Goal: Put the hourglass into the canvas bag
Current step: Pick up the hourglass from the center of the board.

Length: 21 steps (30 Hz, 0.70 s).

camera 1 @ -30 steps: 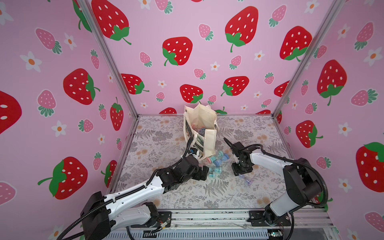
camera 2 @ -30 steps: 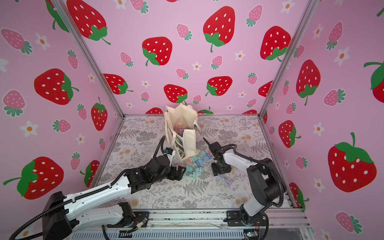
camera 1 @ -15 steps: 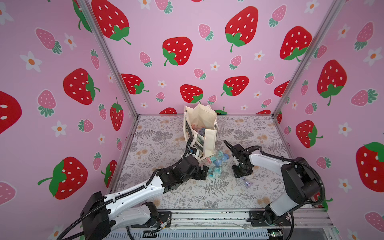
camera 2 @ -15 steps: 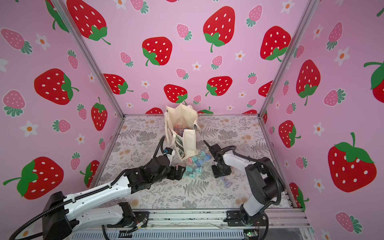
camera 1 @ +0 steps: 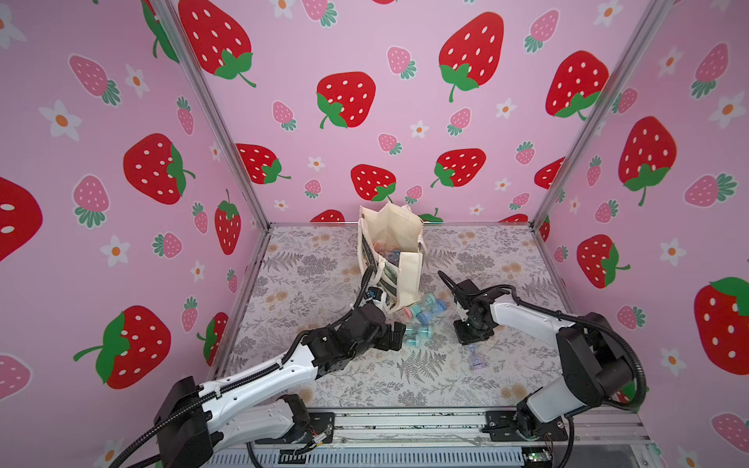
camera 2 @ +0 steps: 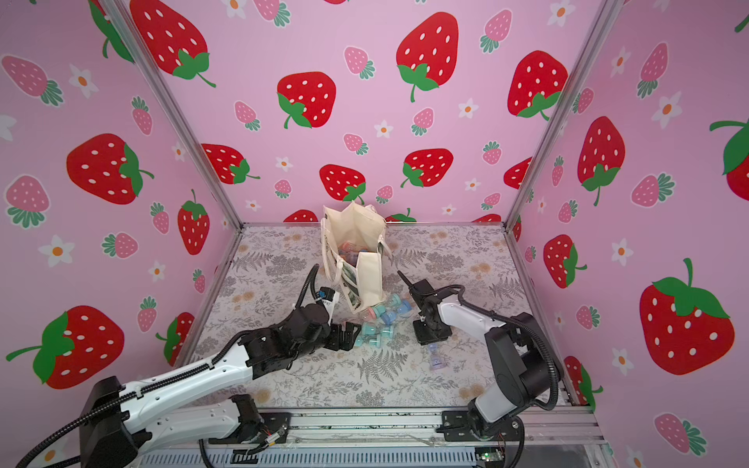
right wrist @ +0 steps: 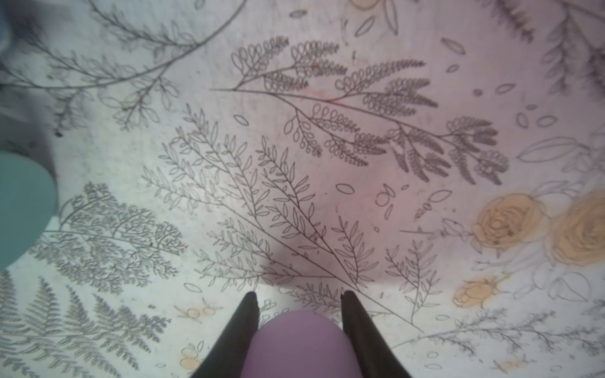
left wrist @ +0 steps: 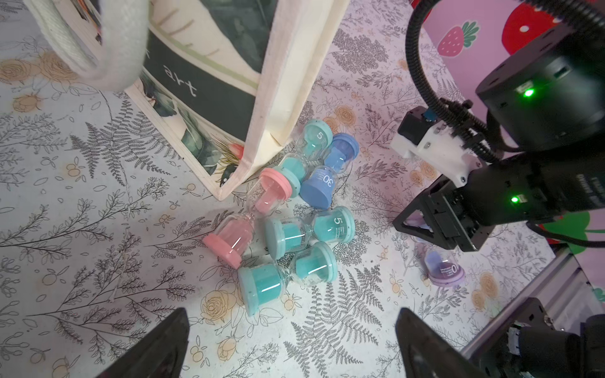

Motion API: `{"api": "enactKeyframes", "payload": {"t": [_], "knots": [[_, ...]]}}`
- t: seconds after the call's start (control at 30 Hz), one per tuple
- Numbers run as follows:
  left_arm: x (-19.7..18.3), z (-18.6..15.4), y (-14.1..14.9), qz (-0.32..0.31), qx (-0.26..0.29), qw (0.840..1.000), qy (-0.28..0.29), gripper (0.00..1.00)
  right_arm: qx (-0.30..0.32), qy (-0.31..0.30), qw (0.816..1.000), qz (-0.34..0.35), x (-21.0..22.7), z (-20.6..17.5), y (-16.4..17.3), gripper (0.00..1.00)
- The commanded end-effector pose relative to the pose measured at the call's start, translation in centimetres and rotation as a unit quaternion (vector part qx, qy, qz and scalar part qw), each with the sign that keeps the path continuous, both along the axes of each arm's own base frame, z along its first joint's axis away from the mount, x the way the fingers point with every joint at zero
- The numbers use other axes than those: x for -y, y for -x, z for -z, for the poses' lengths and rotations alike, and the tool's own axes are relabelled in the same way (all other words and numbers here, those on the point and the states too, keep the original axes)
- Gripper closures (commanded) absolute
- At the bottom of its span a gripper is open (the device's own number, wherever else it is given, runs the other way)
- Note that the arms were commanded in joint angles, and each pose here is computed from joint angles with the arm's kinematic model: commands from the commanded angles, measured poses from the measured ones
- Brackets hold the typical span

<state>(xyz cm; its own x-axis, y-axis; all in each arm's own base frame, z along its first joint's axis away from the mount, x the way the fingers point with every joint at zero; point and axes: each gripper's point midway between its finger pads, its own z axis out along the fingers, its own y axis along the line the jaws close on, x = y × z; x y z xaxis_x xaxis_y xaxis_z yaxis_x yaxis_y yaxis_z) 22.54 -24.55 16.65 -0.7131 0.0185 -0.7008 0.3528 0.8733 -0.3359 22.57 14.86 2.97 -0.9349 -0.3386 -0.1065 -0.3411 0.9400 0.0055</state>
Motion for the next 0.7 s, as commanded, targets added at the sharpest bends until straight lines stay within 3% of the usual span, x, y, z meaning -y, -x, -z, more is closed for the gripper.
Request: {"api": "enactKeyframes", "payload": {"t": [0.0,0.4,0.67], "knots": [[-1.1,-0.4,-0.3,-0.021,0.012,1.000,-0.007,0.01,0.026,-0.021,0.999,-0.003,-0.6,-2.0,-0.9,0.62],[-3.7,-3.7,-1.3,-0.053,0.044,0.998,0.007,0.01,0.123,-0.088,0.989,0.002,-2.9,-10.4,-3.9,0.62],[-5.1,-6.6,-2.8,-0.065,0.067,0.996,0.014,0.01,0.216,-0.170,0.961,-0.004,-6.1,-19.2,-7.3,0.62]]}}
